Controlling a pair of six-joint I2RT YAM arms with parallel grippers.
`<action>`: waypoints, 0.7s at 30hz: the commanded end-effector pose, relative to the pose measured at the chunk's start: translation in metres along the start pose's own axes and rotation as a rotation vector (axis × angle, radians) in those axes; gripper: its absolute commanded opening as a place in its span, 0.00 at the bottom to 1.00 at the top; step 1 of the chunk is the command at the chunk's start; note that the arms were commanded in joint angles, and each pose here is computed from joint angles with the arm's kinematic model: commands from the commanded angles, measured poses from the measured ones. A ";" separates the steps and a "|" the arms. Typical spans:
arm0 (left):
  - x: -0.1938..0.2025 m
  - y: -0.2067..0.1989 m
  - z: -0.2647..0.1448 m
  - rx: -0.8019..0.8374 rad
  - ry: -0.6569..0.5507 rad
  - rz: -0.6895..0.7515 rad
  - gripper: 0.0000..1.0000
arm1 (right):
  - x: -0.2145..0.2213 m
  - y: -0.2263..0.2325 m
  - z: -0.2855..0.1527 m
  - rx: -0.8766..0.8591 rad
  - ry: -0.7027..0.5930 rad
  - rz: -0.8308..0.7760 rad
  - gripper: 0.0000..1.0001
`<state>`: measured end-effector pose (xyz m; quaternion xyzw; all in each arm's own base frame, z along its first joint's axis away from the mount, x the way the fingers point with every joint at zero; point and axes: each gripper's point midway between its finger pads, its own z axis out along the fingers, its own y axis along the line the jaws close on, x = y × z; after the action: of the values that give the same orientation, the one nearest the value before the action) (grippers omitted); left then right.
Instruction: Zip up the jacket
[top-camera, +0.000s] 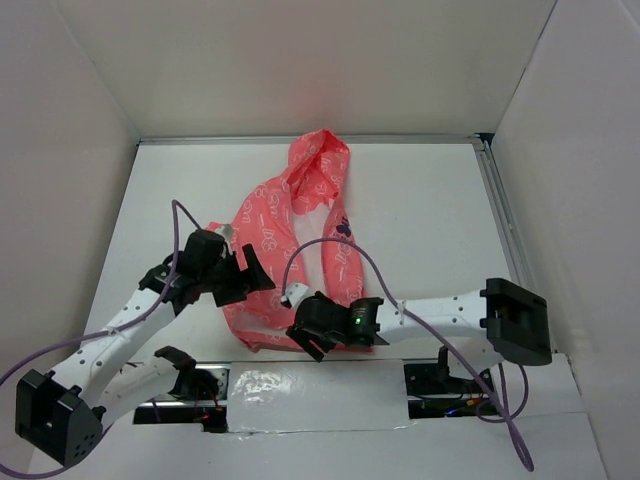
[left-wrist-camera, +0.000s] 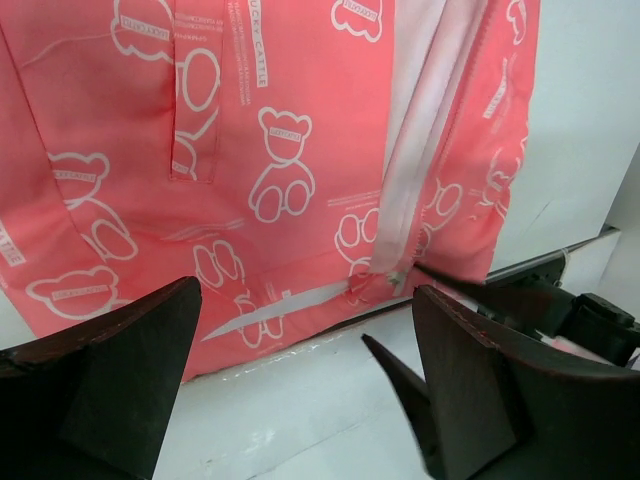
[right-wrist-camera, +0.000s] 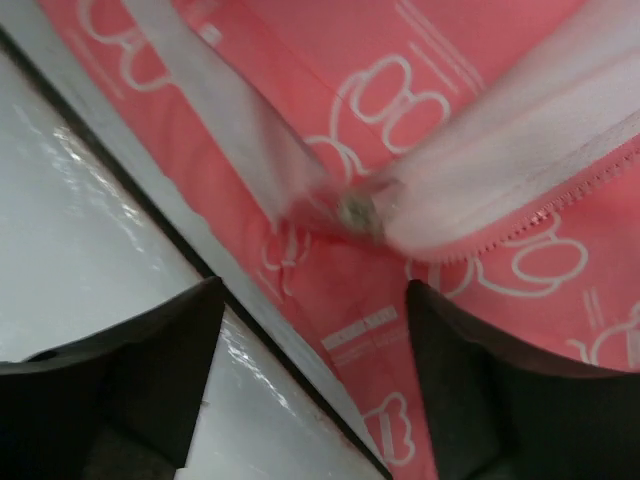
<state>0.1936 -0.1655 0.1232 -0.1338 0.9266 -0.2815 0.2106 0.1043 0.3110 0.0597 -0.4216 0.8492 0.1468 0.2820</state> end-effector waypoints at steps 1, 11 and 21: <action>0.005 0.003 -0.002 -0.003 0.005 -0.033 0.99 | -0.017 -0.017 -0.013 0.111 -0.056 0.056 0.85; 0.015 0.005 0.008 0.011 0.040 -0.021 0.99 | -0.054 -0.029 -0.062 -0.069 -0.301 0.472 0.94; 0.021 -0.010 0.022 0.047 0.090 0.044 0.99 | -0.043 -0.080 -0.023 0.109 -0.239 0.886 0.80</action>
<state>0.1797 -0.1810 0.0972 -0.1129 0.9363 -0.2874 0.1674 0.1518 0.2738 0.0932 -0.0732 0.9207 0.2482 0.2923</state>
